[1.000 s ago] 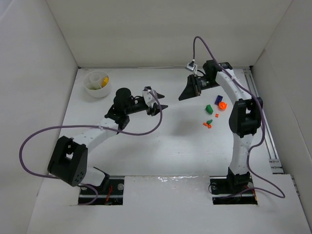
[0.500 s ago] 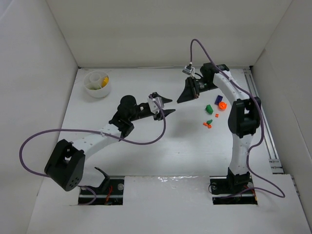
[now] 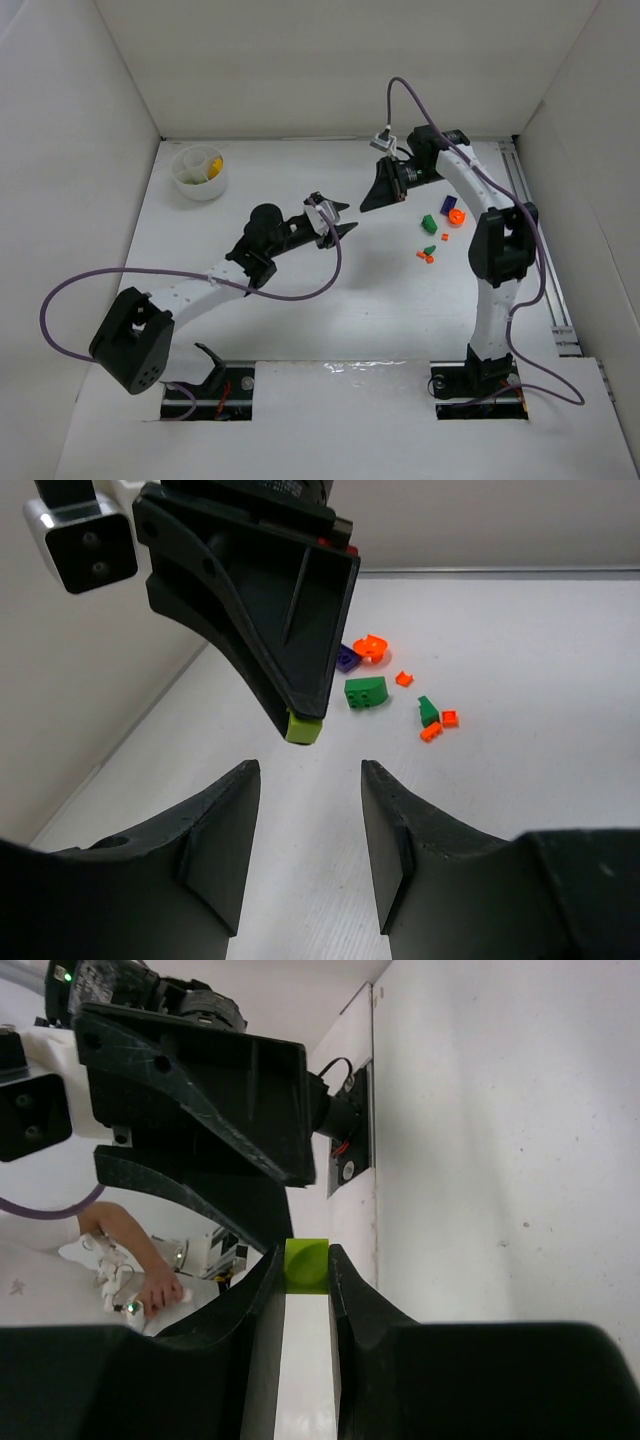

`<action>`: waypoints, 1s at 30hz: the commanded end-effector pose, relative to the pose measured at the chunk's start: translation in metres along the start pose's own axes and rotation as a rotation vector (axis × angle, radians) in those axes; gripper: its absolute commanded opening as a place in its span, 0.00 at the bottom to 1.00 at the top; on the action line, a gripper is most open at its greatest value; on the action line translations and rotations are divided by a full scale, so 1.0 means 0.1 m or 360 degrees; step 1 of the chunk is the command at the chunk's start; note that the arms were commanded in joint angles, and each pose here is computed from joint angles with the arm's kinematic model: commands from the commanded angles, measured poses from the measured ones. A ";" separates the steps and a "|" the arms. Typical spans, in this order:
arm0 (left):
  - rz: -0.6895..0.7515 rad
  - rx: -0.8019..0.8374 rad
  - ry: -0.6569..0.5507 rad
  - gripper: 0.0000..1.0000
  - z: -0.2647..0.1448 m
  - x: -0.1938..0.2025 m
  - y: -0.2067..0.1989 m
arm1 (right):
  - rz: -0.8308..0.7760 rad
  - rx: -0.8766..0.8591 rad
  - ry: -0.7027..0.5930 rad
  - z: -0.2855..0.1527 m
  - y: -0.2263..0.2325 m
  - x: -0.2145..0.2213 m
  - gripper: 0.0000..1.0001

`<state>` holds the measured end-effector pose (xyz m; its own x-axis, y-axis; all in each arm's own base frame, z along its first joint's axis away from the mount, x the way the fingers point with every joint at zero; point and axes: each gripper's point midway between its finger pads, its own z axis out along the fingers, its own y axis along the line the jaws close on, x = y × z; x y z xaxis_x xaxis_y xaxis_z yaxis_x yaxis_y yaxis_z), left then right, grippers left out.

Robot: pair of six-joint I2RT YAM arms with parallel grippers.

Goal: Sort the legos into containers by color

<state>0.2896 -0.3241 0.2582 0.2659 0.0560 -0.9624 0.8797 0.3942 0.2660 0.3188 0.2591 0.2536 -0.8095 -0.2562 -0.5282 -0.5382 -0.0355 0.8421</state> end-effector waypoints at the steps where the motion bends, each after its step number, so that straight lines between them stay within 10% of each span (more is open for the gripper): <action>1: 0.0042 -0.0149 -0.0114 0.42 -0.05 -0.23 0.09 | -0.0149 -0.0190 -0.0087 0.01 0.45 -0.12 0.05; 30: 0.0027 -0.0176 -0.0154 0.37 -0.05 -0.25 -0.03 | -0.0140 -0.0110 0.0048 0.20 0.45 0.03 0.03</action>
<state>0.2822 -0.3201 0.2606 0.2671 0.0338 -0.9631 0.8323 0.4957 0.2482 0.2976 0.2716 0.2604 -0.7967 -0.2934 -0.5284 -0.5352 -0.0635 0.8423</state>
